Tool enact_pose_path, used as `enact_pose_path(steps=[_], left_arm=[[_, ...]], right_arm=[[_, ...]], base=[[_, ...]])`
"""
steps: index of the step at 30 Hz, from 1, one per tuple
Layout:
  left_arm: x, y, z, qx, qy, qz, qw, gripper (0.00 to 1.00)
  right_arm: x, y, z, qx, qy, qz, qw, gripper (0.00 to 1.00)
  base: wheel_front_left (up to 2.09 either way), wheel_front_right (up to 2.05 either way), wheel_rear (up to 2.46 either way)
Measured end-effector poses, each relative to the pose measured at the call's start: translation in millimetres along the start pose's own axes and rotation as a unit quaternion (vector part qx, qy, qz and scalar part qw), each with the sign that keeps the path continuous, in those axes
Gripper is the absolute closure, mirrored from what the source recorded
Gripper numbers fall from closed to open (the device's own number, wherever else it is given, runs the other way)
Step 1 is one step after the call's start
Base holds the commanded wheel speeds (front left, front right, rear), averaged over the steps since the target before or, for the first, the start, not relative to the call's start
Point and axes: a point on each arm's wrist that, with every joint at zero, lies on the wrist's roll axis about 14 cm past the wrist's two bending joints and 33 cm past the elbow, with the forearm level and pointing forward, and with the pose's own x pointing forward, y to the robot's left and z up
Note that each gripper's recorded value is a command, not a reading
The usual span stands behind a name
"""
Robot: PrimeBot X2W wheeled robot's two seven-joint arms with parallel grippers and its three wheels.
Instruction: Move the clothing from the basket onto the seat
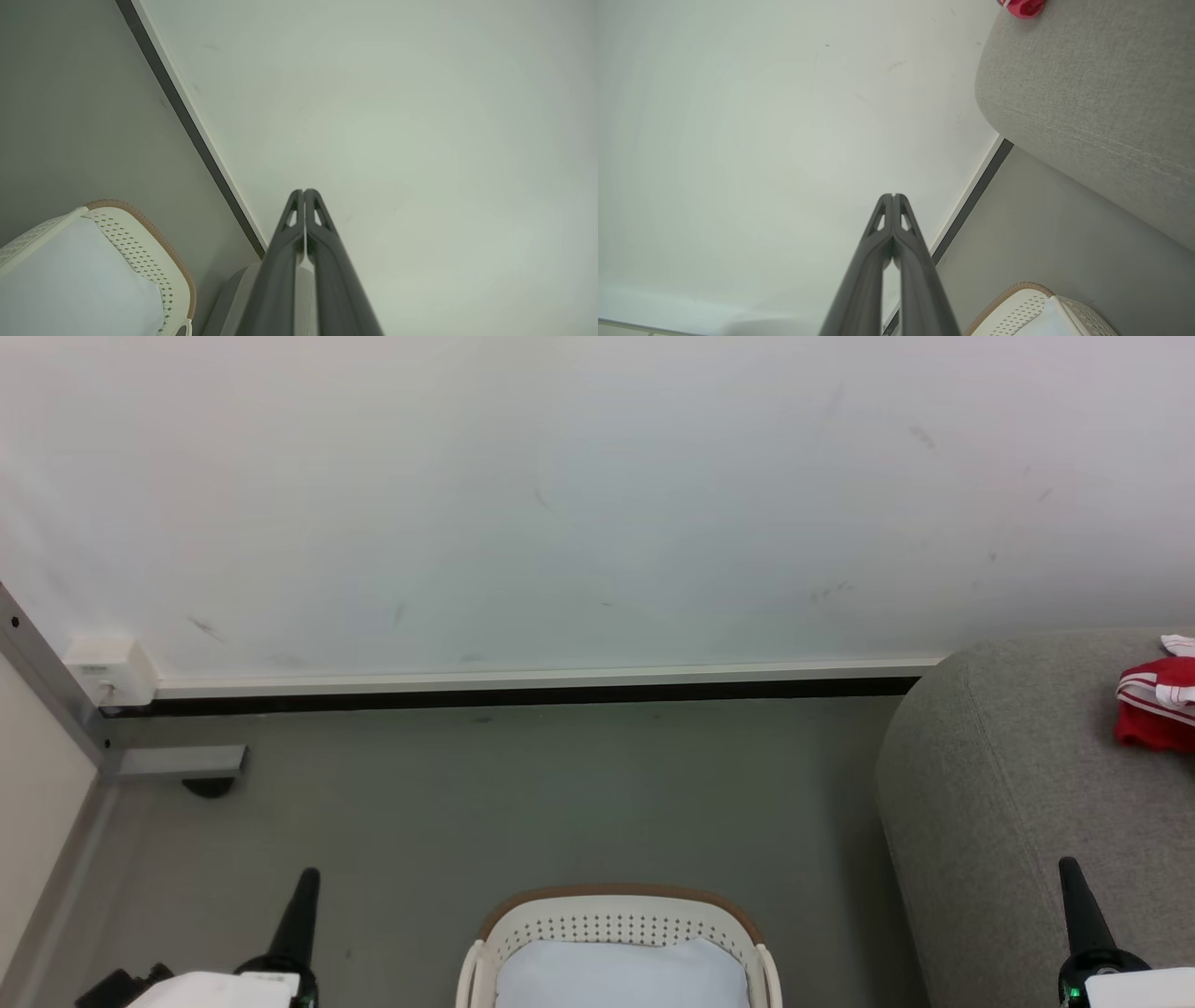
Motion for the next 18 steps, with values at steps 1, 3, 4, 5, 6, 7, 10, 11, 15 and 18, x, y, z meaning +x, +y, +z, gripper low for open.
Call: enact_pose_path(steps=[1,3,4,5,6,7,10,11,15,18], left_arm=[[0.5,-0.7,0.5,-0.004,-0.001,-0.001,1.000,1.00],[1.2,-2.2,0.8,-0.016,0.000,-0.005,1.000,1.00],[1.3,-2.5,1.2,-0.021,-0.001,-0.006,1.000,1.00],[1.3,-2.6,1.6,-0.025,-0.002,-0.007,1.000,1.00],[1.4,-2.7,2.0,-0.029,-0.002,-0.007,1.000,1.00],[1.7,-3.0,2.3,-0.032,-0.002,-0.008,0.999,1.00],[2.1,-4.2,3.4,-0.043,-0.004,-0.012,0.999,1.00],[2.4,-4.7,3.9,-0.049,-0.004,-0.013,0.999,1.00],[3.1,-6.3,5.8,-0.064,-0.005,-0.019,0.998,1.00],[3.4,-7.1,6.4,-0.073,-0.006,-0.022,0.997,1.00]], right_arm=[[0.2,0.4,0.0,0.004,0.000,0.001,1.000,1.00],[0.7,1.0,-0.6,0.012,0.002,0.002,1.000,1.00],[0.9,1.2,-0.5,0.017,0.002,0.002,1.000,1.00],[1.1,1.5,-0.5,0.022,0.002,0.003,1.000,1.00],[1.4,1.8,-0.7,0.026,0.003,0.003,1.000,1.00],[1.7,2.3,-1.1,0.031,0.005,0.004,1.000,1.00],[3.1,4.4,-0.9,0.041,0.005,0.008,0.999,1.00],[3.6,5.2,-0.9,0.046,0.005,0.009,0.999,1.00],[5.2,7.7,-1.1,0.063,0.007,0.013,0.998,1.00],[6.0,8.9,-1.7,0.074,0.009,0.015,0.997,1.00]], base=[[0.00,0.00,0.00],[0.00,0.00,0.00],[0.00,0.00,0.00],[0.00,0.00,0.00],[0.00,0.00,0.00],[0.00,0.00,0.00],[0.00,0.00,0.00],[0.00,0.00,0.00],[0.00,0.00,0.00],[0.00,0.00,0.00]])
